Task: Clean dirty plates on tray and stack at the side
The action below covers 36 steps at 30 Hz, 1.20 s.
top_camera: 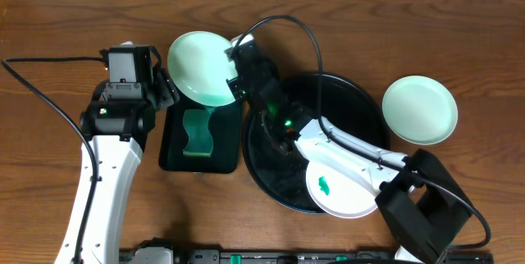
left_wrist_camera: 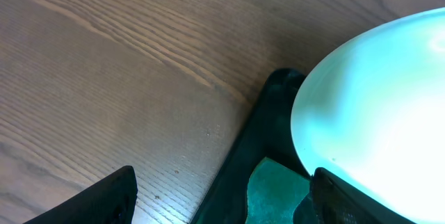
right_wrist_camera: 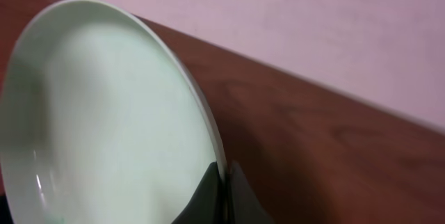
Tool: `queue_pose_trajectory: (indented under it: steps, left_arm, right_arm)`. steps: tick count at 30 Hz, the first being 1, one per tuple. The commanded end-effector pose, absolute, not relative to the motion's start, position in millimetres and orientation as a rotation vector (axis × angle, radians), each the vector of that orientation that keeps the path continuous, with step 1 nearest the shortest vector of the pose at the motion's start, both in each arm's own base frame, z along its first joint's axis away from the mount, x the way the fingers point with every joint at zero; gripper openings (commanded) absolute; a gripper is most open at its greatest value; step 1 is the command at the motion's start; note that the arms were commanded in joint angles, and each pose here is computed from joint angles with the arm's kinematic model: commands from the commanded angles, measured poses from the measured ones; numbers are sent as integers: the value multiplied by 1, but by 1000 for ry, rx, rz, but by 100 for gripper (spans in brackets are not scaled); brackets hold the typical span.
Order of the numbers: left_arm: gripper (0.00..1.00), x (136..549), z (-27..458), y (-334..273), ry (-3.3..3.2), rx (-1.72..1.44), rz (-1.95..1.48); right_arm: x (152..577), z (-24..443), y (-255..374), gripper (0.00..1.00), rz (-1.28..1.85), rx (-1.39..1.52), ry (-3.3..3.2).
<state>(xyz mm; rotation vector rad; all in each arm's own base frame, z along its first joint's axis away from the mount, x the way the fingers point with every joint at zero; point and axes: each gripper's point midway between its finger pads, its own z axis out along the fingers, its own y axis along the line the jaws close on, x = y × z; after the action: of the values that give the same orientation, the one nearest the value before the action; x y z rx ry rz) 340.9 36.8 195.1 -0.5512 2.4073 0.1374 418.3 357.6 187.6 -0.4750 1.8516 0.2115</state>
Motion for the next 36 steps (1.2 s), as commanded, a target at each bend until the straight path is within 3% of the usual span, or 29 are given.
queue_pose_trajectory:
  steps: [1, 13, 36]
  left_arm:
    - [80, 343, 201, 41, 2387, -559, 160]
    - [80, 343, 201, 41, 2388, -559, 160]
    - [80, 343, 201, 41, 2388, -559, 160]
  right_arm:
    - [417, 208, 361, 1, 3, -619, 1732]
    - [405, 229, 374, 1, -241, -828, 1548]
    - [407, 293, 378, 1, -385, -827, 1270]
